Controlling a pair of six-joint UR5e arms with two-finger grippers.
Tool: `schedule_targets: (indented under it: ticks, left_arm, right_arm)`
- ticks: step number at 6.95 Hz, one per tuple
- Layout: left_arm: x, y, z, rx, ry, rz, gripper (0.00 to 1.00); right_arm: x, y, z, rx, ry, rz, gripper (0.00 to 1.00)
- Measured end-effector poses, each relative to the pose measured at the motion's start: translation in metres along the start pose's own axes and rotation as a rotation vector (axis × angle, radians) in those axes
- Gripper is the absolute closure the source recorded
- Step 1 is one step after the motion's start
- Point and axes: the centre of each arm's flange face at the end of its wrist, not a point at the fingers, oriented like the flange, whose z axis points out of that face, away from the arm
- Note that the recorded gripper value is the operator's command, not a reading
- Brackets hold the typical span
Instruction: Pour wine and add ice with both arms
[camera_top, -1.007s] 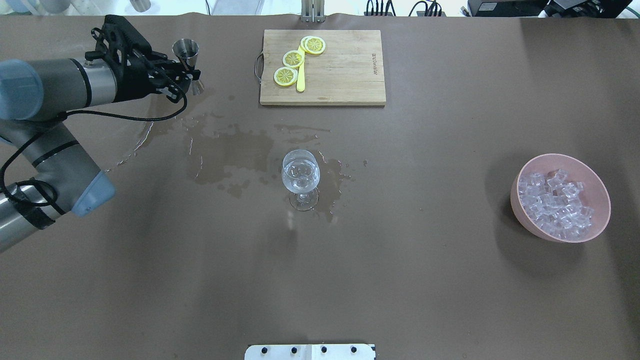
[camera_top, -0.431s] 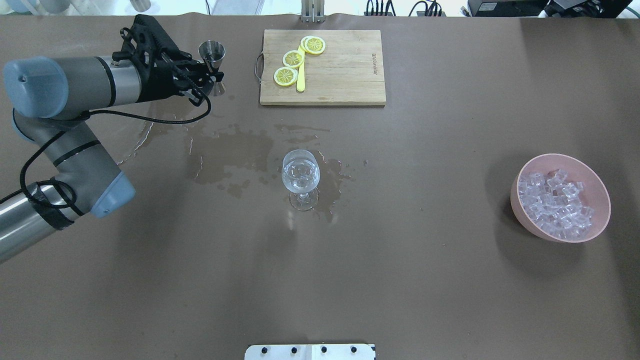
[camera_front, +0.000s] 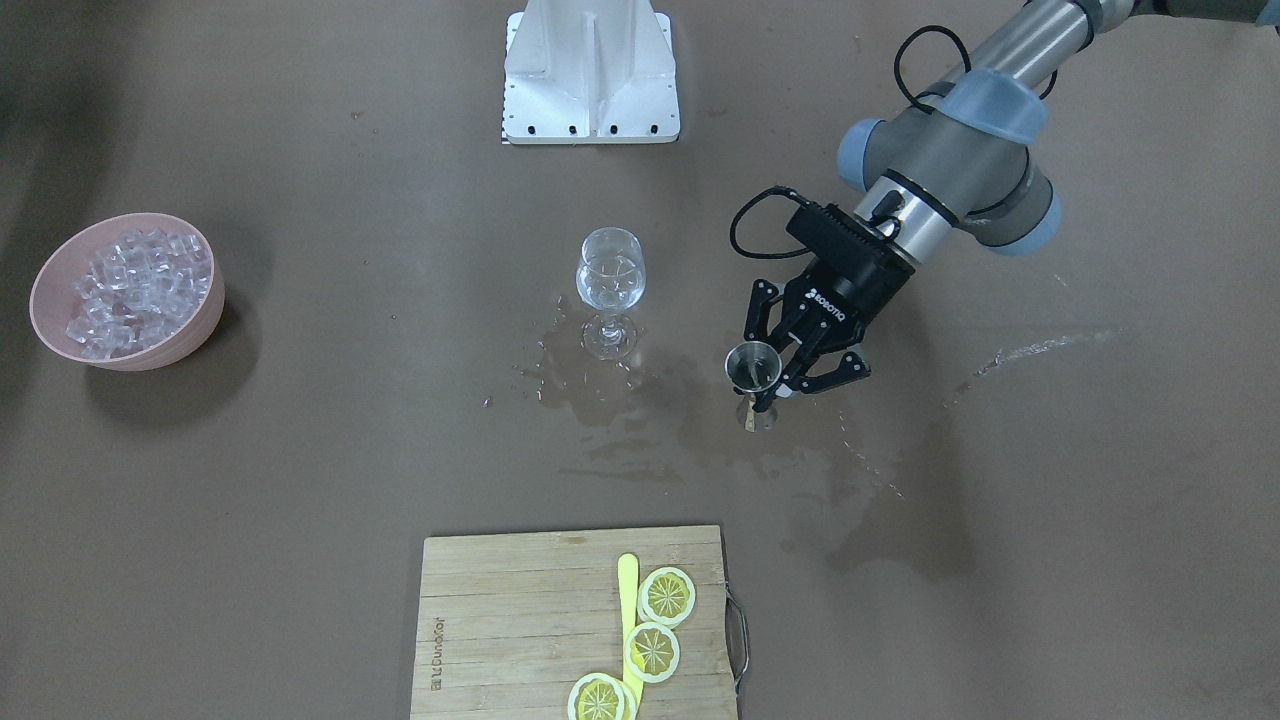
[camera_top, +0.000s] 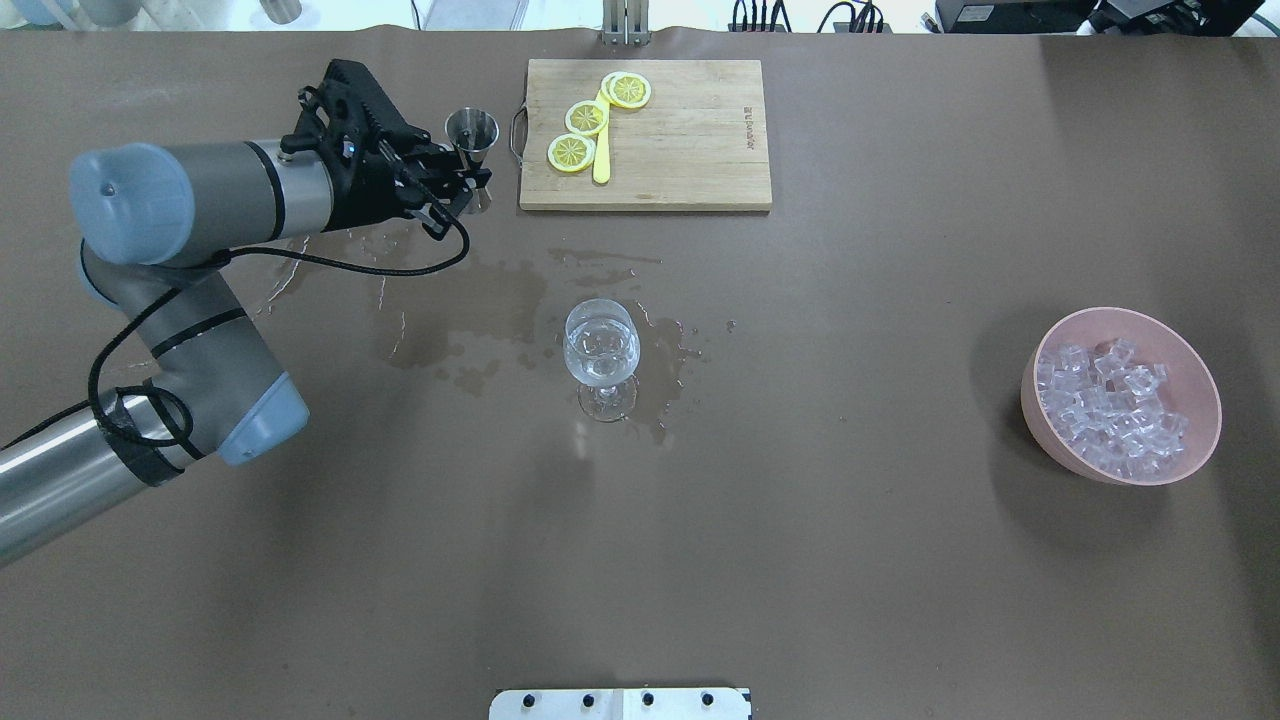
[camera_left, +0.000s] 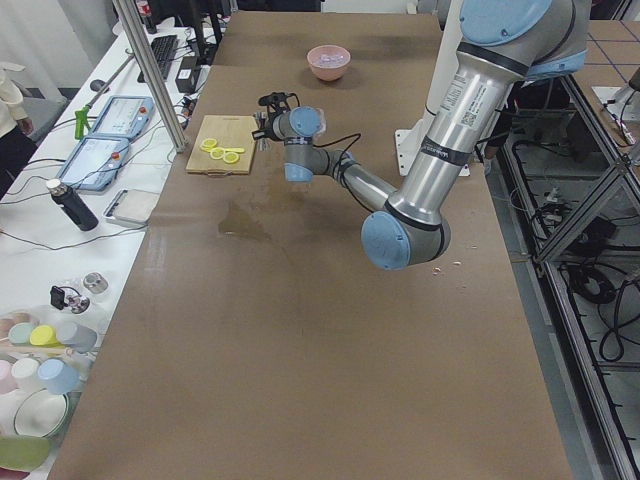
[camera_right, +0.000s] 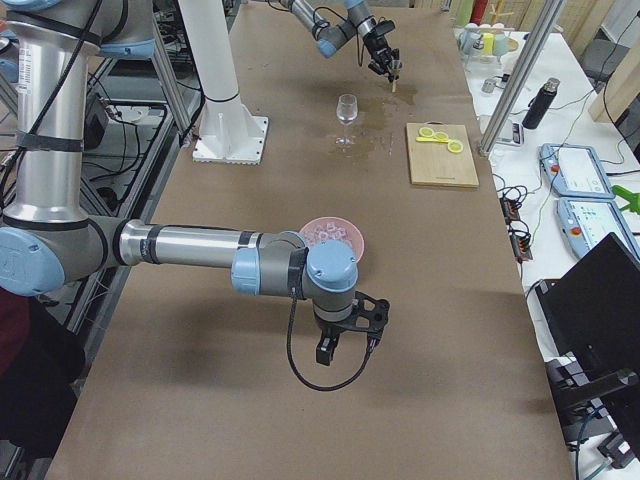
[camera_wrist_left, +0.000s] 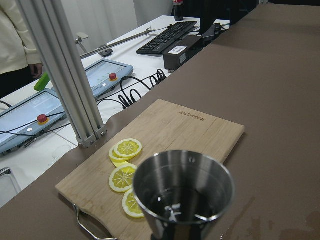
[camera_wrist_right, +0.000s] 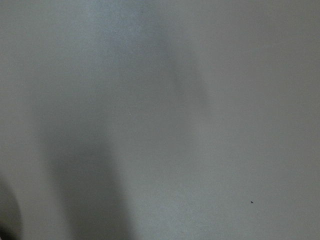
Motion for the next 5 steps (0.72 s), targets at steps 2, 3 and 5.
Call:
schedule_targets:
  ticks: [2,3,5]
  left_arm:
    - [0.019,-0.01,0.003,-0.003,0.011,0.042,1.0]
    - [0.027,-0.019,-0.002,-0.011,0.015,0.066,1.0]
    - [0.041,-0.031,-0.01,-0.012,0.026,0.087,1.0]
  right_arm:
    - [0.0,0.001,-0.002,0.004,-0.001,0.003,0.0]
    - [0.0,0.001,-0.003,0.005,-0.002,0.005,0.0]
    - [-0.001,0.0,-0.004,0.007,-0.005,0.006,0.0]
